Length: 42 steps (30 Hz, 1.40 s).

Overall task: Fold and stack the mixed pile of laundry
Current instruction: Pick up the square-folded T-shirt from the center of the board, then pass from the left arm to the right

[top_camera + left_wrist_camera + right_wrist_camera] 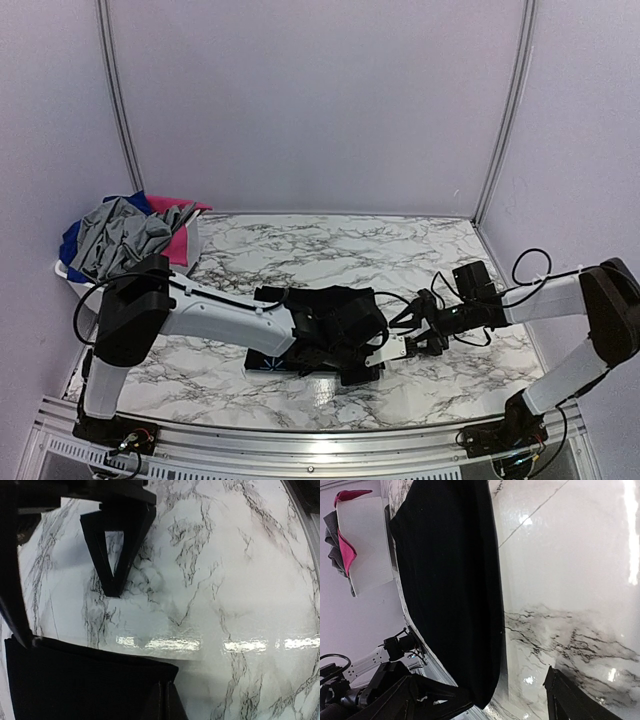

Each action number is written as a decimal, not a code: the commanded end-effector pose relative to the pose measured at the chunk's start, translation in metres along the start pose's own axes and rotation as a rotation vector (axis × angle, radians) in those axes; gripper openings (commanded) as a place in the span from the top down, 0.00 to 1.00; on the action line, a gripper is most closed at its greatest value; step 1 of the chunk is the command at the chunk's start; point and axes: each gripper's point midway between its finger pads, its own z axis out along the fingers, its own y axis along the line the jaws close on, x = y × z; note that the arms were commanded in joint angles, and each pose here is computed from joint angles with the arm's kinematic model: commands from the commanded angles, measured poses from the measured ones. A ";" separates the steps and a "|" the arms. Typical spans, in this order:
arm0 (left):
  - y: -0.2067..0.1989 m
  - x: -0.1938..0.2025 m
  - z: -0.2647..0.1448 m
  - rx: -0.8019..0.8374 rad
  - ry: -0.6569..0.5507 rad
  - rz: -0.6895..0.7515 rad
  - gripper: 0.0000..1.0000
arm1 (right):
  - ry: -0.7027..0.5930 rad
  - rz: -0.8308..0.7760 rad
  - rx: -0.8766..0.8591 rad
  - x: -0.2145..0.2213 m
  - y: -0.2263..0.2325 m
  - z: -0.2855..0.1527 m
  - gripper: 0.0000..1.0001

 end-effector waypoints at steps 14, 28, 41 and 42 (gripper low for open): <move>0.016 -0.044 -0.054 0.013 -0.188 -0.073 1.00 | 0.052 0.104 -0.115 -0.022 0.044 0.065 0.19; 0.011 -0.039 -0.063 0.032 -0.197 -0.081 1.00 | 0.048 0.196 -0.131 -0.051 0.031 0.097 0.57; 0.042 -0.029 -0.077 -0.085 -0.158 -0.235 0.45 | 0.023 -0.043 0.109 -0.090 0.024 0.073 1.00; 0.049 -0.027 -0.084 -0.100 -0.162 -0.273 0.35 | 0.020 -0.069 0.147 -0.094 0.022 0.065 1.00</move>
